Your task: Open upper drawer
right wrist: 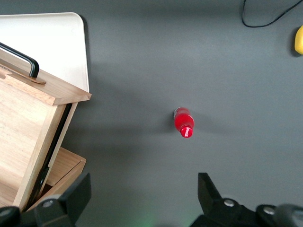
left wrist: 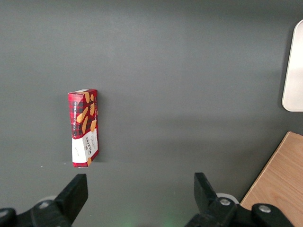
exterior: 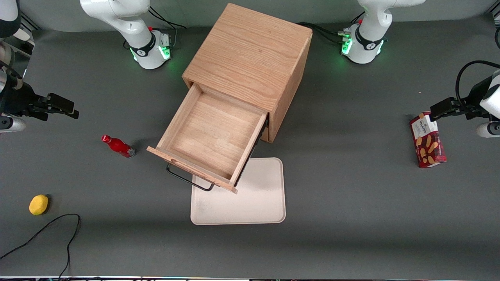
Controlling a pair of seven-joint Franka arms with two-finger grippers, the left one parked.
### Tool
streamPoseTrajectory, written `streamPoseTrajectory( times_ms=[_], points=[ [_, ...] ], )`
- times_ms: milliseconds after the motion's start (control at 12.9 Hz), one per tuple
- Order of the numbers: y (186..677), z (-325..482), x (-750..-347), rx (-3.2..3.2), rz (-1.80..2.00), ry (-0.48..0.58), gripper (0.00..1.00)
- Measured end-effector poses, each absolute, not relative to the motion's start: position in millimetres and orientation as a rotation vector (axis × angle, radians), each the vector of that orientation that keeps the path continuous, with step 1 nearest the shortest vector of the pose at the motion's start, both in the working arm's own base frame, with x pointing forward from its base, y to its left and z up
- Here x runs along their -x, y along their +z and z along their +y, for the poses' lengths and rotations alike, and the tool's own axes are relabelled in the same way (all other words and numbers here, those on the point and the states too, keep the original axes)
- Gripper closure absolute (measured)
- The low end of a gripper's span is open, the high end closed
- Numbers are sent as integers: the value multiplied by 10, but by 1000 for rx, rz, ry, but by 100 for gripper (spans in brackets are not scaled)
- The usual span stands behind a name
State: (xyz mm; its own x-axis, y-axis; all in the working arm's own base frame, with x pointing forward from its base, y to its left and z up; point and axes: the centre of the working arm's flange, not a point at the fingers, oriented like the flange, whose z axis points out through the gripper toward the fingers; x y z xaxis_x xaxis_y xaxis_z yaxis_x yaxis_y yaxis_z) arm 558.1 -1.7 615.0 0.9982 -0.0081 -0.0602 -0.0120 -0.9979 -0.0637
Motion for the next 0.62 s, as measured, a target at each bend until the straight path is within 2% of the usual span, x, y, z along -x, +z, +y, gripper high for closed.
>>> streamPoseTrajectory(
  times_ms=[233,620],
  points=[
    [6237,-203,-5574,3077,65,67,0],
    [6359,-298,-5504,3074,84,101,0]
  ],
)
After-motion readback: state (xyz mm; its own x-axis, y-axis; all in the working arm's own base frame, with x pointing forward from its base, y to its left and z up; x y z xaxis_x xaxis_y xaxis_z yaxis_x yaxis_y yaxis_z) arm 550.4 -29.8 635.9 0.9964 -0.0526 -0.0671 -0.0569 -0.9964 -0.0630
